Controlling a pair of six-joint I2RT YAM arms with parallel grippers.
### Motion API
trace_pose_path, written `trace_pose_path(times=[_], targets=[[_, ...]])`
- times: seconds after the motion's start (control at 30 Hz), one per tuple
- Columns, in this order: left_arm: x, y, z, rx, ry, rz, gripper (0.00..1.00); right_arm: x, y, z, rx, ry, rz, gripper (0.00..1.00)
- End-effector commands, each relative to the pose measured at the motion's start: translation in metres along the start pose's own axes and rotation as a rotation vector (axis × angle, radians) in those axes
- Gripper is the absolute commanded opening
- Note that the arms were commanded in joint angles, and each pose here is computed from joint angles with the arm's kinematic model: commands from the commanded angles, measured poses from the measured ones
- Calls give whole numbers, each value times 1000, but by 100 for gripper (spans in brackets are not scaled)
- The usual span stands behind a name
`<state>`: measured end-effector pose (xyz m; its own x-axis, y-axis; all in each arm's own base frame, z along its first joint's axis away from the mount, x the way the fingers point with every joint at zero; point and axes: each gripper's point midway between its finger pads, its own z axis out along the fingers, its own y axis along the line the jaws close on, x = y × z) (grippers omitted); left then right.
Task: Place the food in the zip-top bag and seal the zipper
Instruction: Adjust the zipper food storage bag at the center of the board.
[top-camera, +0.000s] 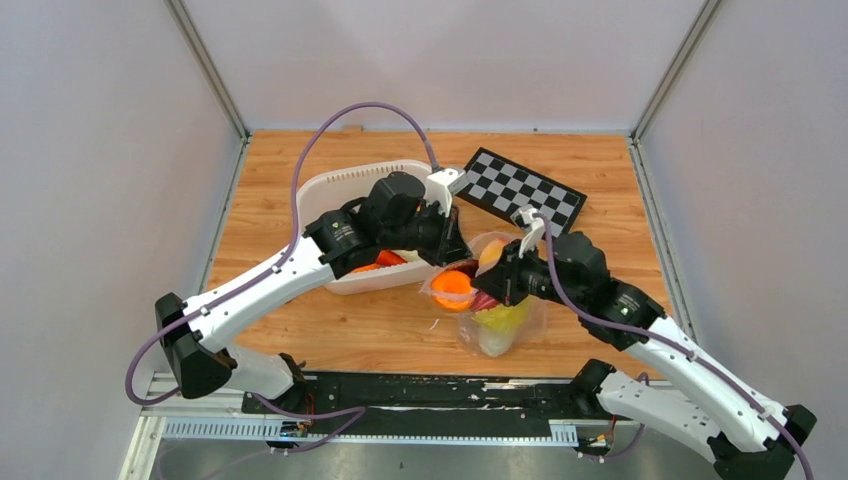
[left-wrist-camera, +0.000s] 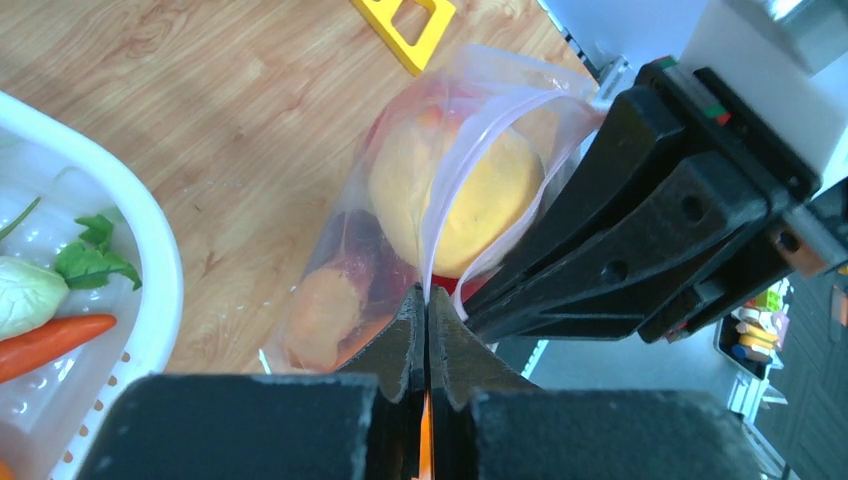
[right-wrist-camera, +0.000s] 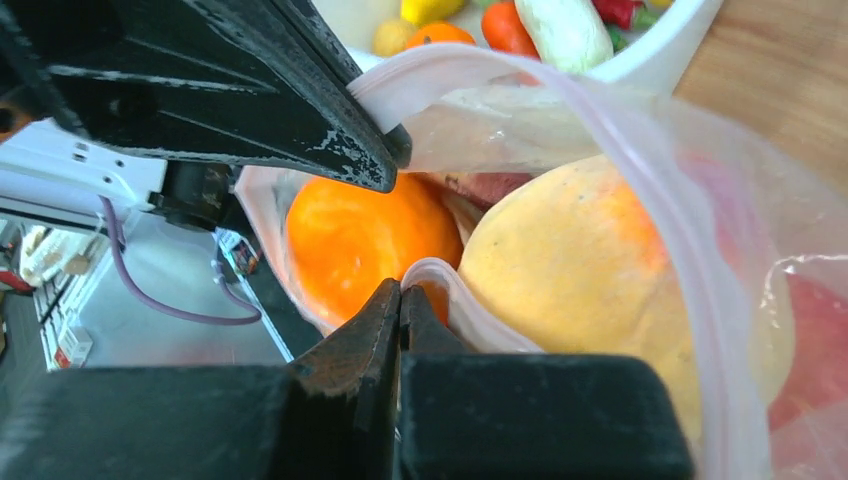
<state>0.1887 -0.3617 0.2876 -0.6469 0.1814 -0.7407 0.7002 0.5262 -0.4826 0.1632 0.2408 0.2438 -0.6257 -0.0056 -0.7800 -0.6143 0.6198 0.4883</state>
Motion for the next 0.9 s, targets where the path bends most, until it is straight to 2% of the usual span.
trace_pose_path(times=[0.0,0.1,0.23,0.33,0.5,0.77,0.87], targets=[[-38,-42,-34,116,-119,70,0,-39,15,-22,-50,-234,68,0],[-40,-40,-35,93,-98,105,0,-59,21,-39,-77,-363,111,0],[-41,-41,-34,95,-73,137,0,-69,18,-52,-57,-443,154,0],[-39,-44,-34,114,-55,148,0,-71,20,-54,-79,-466,175,0],[-35,-69,-32,276,-34,175,0,-75,17,-43,-94,-498,274,0],[-19,-60,-15,277,37,191,5,-89,16,-36,-108,-563,314,0],[-17,-47,-10,202,48,189,13,-95,17,-40,-119,-596,313,0]])
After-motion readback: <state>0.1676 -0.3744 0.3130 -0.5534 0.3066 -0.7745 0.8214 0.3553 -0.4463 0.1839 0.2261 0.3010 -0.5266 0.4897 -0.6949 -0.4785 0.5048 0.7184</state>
